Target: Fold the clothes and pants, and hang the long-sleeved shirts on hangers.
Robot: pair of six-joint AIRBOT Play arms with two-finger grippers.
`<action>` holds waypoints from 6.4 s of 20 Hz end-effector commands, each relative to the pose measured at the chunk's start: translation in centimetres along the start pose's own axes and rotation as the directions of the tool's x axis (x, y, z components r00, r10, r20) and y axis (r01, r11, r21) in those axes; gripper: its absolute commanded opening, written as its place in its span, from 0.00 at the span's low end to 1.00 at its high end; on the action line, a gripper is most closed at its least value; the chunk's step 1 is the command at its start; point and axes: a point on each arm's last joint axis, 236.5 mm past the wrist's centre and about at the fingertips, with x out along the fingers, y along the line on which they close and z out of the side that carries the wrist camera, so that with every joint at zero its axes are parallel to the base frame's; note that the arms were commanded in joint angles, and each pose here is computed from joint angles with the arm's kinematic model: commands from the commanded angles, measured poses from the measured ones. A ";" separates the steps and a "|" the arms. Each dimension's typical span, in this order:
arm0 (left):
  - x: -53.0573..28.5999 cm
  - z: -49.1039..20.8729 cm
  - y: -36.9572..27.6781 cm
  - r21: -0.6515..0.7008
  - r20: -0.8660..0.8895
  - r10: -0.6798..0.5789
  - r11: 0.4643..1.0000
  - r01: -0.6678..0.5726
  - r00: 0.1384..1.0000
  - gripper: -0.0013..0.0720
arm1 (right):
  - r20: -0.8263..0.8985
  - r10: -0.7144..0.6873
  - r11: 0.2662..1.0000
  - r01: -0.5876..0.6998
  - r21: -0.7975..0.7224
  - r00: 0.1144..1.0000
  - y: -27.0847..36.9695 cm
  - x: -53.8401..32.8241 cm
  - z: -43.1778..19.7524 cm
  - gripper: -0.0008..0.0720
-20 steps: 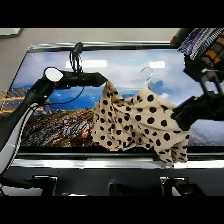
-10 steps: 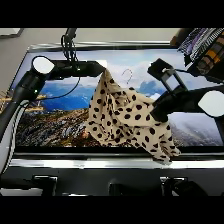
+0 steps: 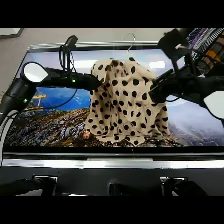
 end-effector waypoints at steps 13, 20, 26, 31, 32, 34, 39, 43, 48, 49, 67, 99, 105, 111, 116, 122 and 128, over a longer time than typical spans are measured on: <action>-3.6 2.2 -1.0 0.014 0.122 0.030 0.999 -0.032 0.992 0.73 | 0.270 -0.191 0.968 0.227 -0.107 0.944 -4.0 -10.1 5.0 0.05; -9.5 4.7 -2.1 0.044 0.244 0.051 0.997 -0.063 0.969 0.73 | 0.113 -0.573 0.820 0.568 0.073 0.812 -12.9 -15.0 1.1 0.05; -10.0 4.8 -2.7 0.009 0.250 0.046 0.999 -0.050 0.967 0.73 | -0.282 -0.885 0.352 0.929 0.116 0.371 -20.4 -26.7 -8.0 0.05; -10.0 4.8 -2.6 0.009 0.250 0.047 0.999 -0.050 0.967 0.73 | -0.369 -0.921 0.081 0.988 0.132 0.124 -21.2 -32.5 -10.0 0.05; -10.0 4.7 -2.6 0.008 0.248 0.047 0.999 -0.051 0.967 0.73 | -0.350 -0.931 0.057 0.987 0.148 0.106 -21.6 -33.0 -9.6 0.05; -9.8 4.7 -2.5 0.006 0.245 0.048 0.999 -0.051 0.968 0.73 | -0.395 -0.919 -0.054 0.986 0.159 0.013 -22.6 -34.8 -10.9 0.05; -9.4 4.5 -2.0 0.004 0.237 0.056 0.998 -0.058 0.970 0.73 | -0.445 -0.887 -0.223 0.959 0.173 -0.126 -26.3 -39.0 -13.4 0.05; -9.0 4.4 -1.7 -0.002 0.228 0.058 0.998 -0.059 0.972 0.73 | -0.402 -0.892 -0.305 0.931 0.199 -0.206 -29.5 -41.0 -12.1 0.05; -8.8 4.3 -1.5 -0.005 0.224 0.059 0.998 -0.059 0.973 0.73 | -0.373 -0.898 -0.308 0.938 0.157 -0.232 -33.3 -39.5 -10.8 0.05; -8.8 4.3 -1.5 -0.006 0.224 0.059 0.998 -0.059 0.973 0.73 | -0.361 -0.901 -0.309 0.940 0.148 -0.240 -33.9 -39.2 -10.5 0.05; -8.4 4.2 -1.3 -0.011 0.216 0.061 0.998 -0.060 0.974 0.73 | -0.418 -0.849 -0.474 0.816 0.331 -0.324 -37.3 -46.6 -13.8 0.05; -15.7 3.4 4.7 -0.195 0.217 0.307 0.944 -0.268 0.927 0.56 | 0.225 -0.293 0.762 0.085 0.642 0.930 -21.3 -13.7 5.1 0.15; -22.2 -5.0 10.8 -0.184 -0.041 0.560 0.810 -0.557 0.828 0.05 | -0.302 0.077 0.919 0.050 0.391 0.950 -7.9 -1.0 -3.9 0.05; -23.8 -10.0 13.1 -0.141 -0.098 0.643 0.746 -0.650 0.759 0.06 | -0.373 0.235 0.929 -0.094 0.358 0.897 0.9 3.5 -6.6 0.06; -23.8 -9.3 13.3 -0.142 -0.071 0.650 0.745 -0.652 0.757 0.06 | -0.418 0.237 0.929 -0.079 0.360 0.877 1.0 3.7 -8.2 0.06; -23.8 -9.4 13.3 -0.142 -0.071 0.650 0.745 -0.652 0.757 0.06 | -0.414 0.235 0.930 -0.079 0.360 0.879 1.0 3.7 -8.1 0.06; -23.8 -9.4 13.3 -0.142 -0.071 0.649 0.745 -0.652 0.757 0.06 | -0.415 0.235 0.930 -0.078 0.360 0.879 1.0 3.7 -8.1 0.06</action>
